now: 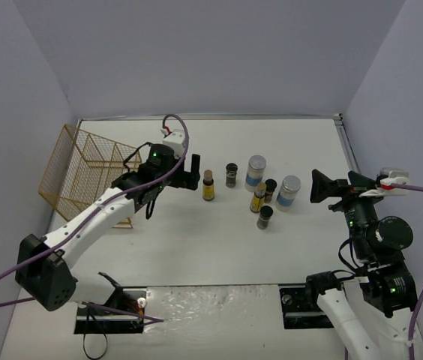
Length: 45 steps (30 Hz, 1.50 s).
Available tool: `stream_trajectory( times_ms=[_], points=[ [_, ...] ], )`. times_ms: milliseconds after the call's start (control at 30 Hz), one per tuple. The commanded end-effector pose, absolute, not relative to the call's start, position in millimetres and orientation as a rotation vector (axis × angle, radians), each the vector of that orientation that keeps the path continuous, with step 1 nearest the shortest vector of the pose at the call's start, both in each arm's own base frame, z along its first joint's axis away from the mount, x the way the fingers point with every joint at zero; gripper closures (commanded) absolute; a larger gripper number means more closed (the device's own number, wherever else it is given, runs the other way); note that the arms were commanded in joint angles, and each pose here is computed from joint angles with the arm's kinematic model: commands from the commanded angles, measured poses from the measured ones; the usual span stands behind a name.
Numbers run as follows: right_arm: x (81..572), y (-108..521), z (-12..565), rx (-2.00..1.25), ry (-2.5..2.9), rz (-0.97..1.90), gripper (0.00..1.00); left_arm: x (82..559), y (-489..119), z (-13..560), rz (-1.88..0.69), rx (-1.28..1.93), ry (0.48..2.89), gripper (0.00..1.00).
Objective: Organize the condiment bottles
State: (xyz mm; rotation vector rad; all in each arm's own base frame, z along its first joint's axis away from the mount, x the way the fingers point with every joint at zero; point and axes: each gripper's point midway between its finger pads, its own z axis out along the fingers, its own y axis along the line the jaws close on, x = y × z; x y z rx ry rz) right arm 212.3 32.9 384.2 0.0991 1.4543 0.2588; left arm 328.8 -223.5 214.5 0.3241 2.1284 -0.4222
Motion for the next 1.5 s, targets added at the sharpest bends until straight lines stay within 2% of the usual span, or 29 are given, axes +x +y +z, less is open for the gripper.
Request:
stream_trajectory(
  times_ms=[0,267,500,600,700,767,933,967,1200,1467],
  points=[
    [212,35,401,0.092,1.394,0.275,0.00,367,-254,254,-0.351,0.273,1.963,0.03],
    [208,28,400,0.106,1.400,0.238,0.00,382,-292,230,-0.379,0.315,1.998,0.04],
    [206,24,396,0.115,1.406,0.219,0.00,386,-300,207,-0.365,0.300,2.041,0.21],
    [207,23,395,0.119,1.411,0.214,0.00,384,-304,199,-0.362,0.310,2.053,0.36],
    [207,23,394,0.120,1.413,0.213,0.00,384,-308,194,-0.356,0.322,2.061,0.43],
    [207,23,393,0.121,1.415,0.212,0.00,383,-309,193,-0.348,0.330,2.065,0.54],
    [207,22,394,0.122,1.414,0.211,0.00,382,-304,209,-0.339,0.321,2.037,0.95],
    [207,23,393,0.121,1.415,0.212,0.00,381,-301,215,-0.334,0.318,2.030,0.99],
    [208,26,393,0.117,1.423,0.231,0.00,363,-257,276,-0.238,0.241,1.973,1.00],
    [210,31,396,0.100,1.424,0.249,0.00,349,-147,353,0.084,-0.013,1.858,1.00]
  ],
)
